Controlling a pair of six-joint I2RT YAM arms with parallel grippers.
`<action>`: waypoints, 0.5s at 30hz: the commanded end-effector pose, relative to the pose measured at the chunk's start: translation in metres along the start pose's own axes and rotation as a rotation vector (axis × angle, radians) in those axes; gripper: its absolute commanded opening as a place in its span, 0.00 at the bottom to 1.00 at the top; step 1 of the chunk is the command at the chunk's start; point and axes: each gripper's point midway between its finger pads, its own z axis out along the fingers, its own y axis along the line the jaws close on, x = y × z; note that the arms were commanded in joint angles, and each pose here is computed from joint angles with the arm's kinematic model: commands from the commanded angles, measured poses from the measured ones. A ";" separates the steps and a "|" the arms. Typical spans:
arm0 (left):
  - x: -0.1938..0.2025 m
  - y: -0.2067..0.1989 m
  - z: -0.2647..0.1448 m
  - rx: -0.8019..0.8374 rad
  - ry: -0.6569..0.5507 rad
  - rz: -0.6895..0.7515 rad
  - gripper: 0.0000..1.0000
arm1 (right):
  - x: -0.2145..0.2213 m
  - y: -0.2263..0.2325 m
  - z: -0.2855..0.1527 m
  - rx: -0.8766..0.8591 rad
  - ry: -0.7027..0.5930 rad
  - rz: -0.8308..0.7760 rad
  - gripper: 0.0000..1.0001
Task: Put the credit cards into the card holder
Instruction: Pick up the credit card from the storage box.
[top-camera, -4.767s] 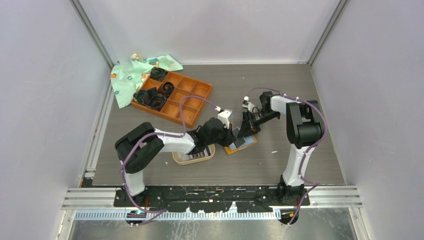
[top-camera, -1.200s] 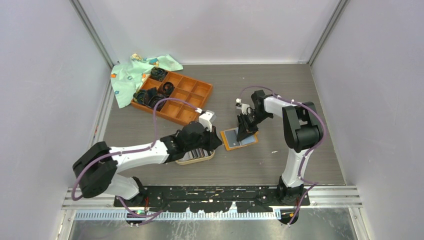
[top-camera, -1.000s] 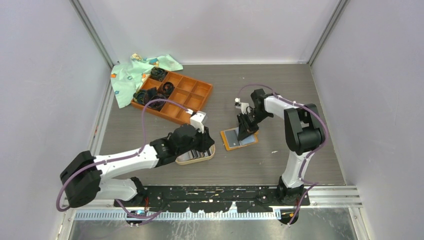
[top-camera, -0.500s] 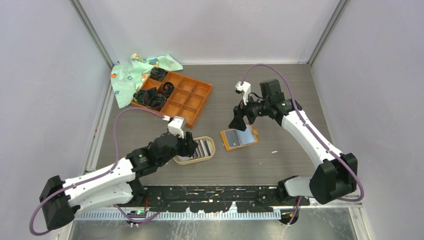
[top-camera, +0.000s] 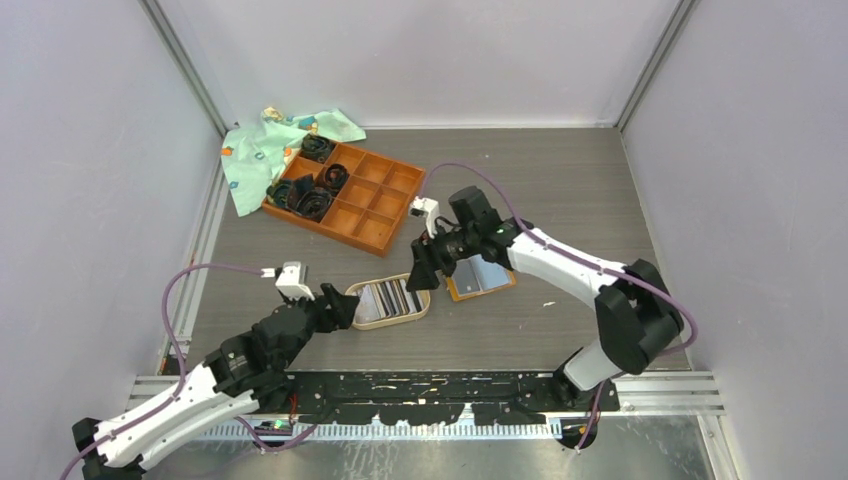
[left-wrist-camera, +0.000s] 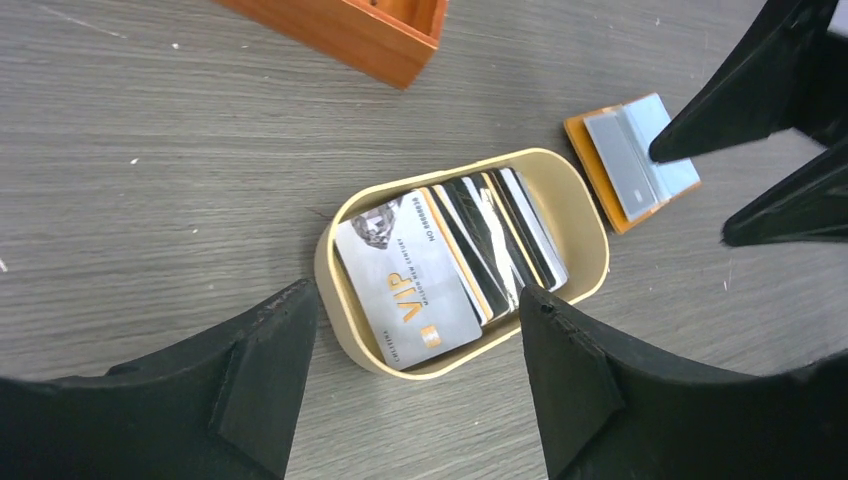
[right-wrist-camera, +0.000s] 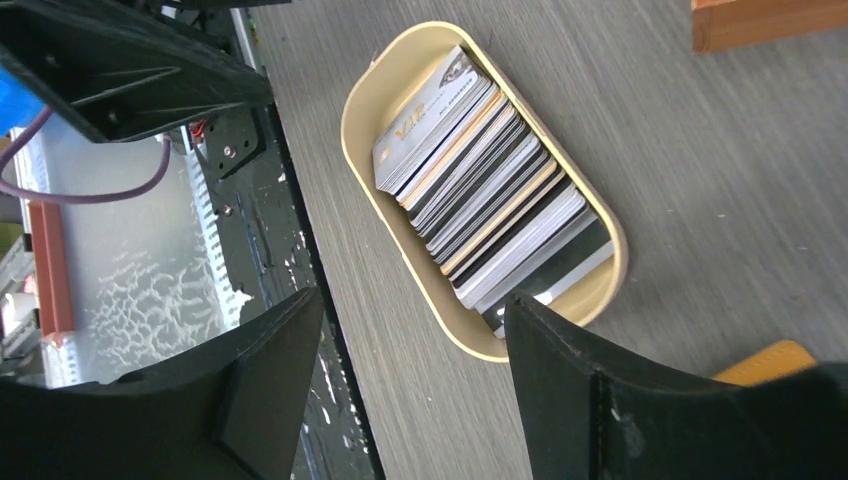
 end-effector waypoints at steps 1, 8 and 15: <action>-0.007 0.021 -0.002 -0.096 -0.058 -0.048 0.73 | -0.014 0.001 0.028 0.032 -0.036 0.079 0.71; 0.001 0.024 0.004 -0.153 -0.006 -0.027 0.69 | 0.005 -0.019 0.063 0.165 0.002 0.244 0.70; 0.014 0.023 0.015 -0.185 0.044 -0.013 0.66 | 0.013 -0.038 0.070 0.295 -0.001 0.327 0.69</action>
